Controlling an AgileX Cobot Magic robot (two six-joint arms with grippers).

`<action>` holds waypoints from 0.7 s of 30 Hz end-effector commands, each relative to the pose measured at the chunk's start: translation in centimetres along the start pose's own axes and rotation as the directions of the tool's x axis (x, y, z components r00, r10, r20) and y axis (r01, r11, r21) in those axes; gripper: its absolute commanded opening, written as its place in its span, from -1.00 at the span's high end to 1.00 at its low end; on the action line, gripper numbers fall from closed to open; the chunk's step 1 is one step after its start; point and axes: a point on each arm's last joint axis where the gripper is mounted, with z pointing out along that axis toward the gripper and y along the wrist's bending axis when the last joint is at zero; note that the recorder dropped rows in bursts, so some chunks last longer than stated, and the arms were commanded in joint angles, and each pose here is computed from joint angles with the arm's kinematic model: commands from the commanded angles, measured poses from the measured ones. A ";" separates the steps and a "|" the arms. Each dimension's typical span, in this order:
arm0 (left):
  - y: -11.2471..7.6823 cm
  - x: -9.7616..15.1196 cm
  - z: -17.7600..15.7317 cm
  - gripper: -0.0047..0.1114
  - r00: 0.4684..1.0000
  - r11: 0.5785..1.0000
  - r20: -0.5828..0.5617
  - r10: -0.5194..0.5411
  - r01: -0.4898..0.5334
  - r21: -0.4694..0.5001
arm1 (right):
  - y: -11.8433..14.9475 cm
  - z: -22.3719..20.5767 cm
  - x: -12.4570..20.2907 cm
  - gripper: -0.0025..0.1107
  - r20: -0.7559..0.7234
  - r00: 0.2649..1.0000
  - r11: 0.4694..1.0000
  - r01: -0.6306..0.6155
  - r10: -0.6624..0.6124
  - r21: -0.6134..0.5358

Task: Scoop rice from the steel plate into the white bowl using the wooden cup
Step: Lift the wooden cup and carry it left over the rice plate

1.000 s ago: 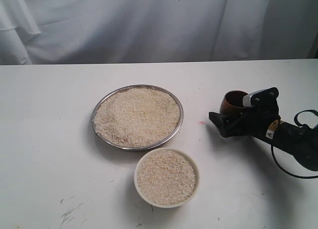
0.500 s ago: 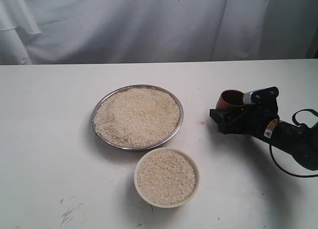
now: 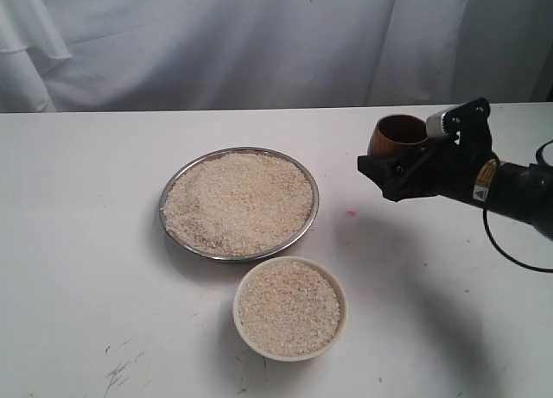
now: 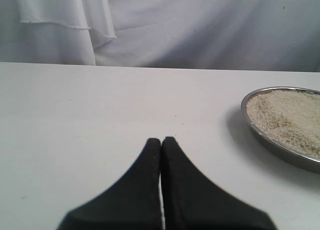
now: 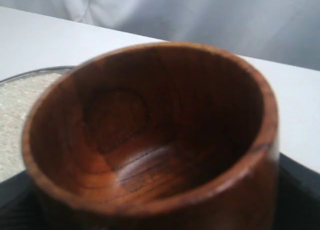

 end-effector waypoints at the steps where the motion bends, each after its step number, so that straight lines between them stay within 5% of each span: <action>1: 0.0 0.1 0.0 0.92 1.000 1.000 0.007 -0.004 0.004 0.002 | 0.9 -1.0 -2.5 0.96 -0.020 1.000 0.999 0.008 -0.009 -0.040; 9: 0.0 0.1 0.0 0.92 1.000 1.000 0.007 -0.004 0.004 0.002 | 5.0 -0.8 -4.2 0.96 -0.096 0.993 0.984 0.052 -0.069 -0.173; 15: 0.0 0.1 0.0 0.92 1.000 1.000 0.007 -0.004 0.004 0.002 | 6.3 0.0 -5.0 0.96 -0.240 0.969 0.997 -0.069 0.061 -0.023; 21: 0.0 0.1 0.0 0.92 1.000 1.000 0.007 -0.004 0.004 0.002 | 7.1 0.1 -7.2 0.96 -0.307 0.948 0.994 -0.103 0.087 -0.038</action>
